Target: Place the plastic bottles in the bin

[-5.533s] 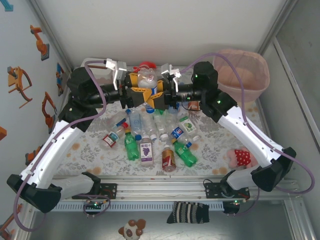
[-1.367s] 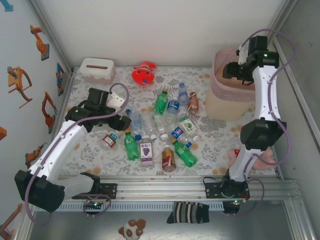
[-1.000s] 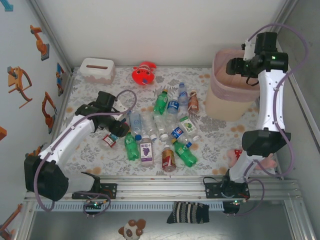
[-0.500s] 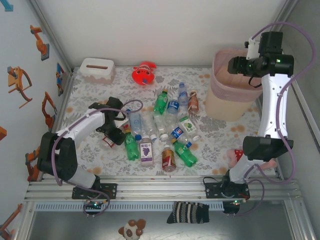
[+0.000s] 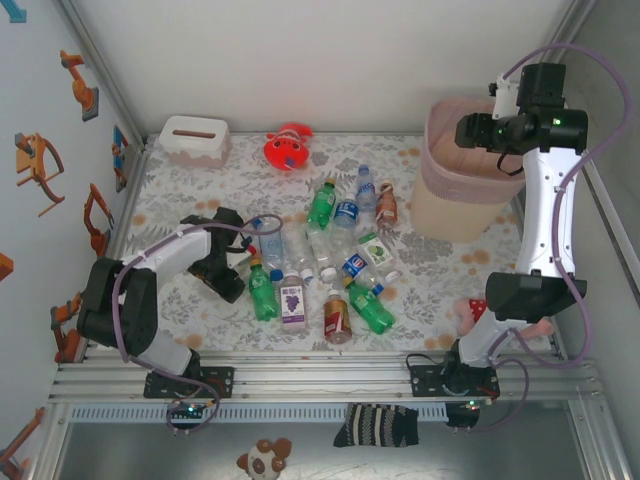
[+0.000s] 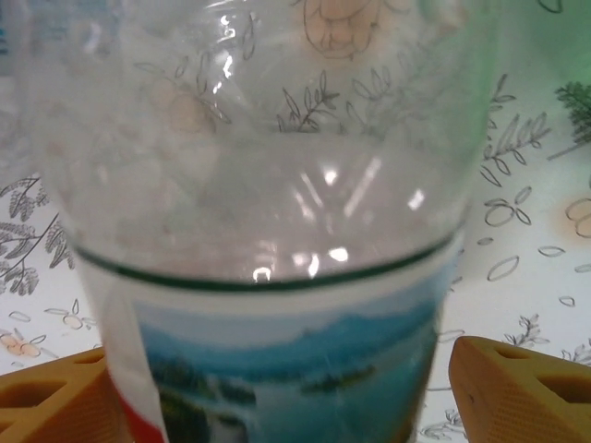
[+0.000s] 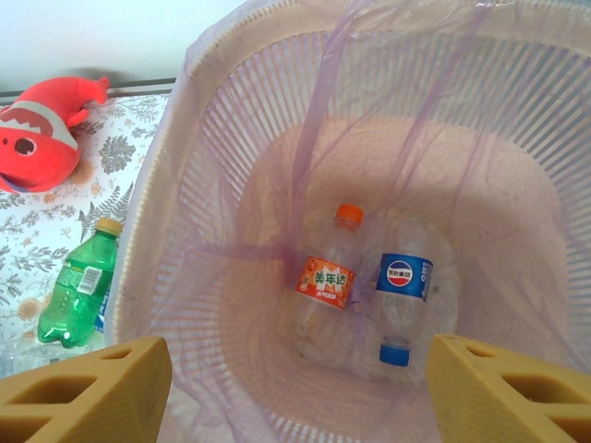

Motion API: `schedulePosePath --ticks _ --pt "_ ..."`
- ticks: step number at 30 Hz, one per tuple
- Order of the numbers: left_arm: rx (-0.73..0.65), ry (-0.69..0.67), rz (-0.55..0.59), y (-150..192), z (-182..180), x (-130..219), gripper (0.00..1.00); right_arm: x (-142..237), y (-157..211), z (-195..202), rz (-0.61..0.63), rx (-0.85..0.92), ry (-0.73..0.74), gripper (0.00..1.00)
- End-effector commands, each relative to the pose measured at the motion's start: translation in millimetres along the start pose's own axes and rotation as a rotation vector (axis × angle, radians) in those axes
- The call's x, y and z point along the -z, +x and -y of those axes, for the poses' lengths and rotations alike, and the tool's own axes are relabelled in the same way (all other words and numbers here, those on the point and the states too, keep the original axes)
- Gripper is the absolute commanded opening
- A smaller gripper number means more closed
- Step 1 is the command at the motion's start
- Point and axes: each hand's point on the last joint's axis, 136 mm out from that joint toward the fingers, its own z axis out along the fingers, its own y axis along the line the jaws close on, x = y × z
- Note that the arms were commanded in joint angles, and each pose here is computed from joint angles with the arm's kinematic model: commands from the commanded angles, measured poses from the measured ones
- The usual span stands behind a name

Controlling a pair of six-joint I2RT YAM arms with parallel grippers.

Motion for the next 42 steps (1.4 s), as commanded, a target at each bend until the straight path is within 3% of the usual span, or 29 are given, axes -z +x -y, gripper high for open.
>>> schedulePosePath --ticks 1,16,24,30,38,42 --pt "-0.014 0.025 -0.007 -2 3 -10 0.82 11 3 -8 0.005 0.022 -0.016 0.72" --pt "0.001 0.029 -0.036 1 1 -12 0.59 23 6 -6 0.023 0.04 0.004 0.72" --pt "0.021 0.032 0.038 0 -3 24 0.53 37 9 -10 0.052 0.042 0.004 0.71" --pt "0.056 0.056 0.274 -17 -4 86 0.53 47 15 -21 0.064 0.055 -0.027 0.7" --pt "0.084 0.181 0.845 -56 8 216 0.54 59 14 -81 0.16 0.107 -0.239 0.7" --pt "0.033 0.347 1.113 -71 31 279 0.54 72 11 -125 0.244 0.158 -0.409 0.7"
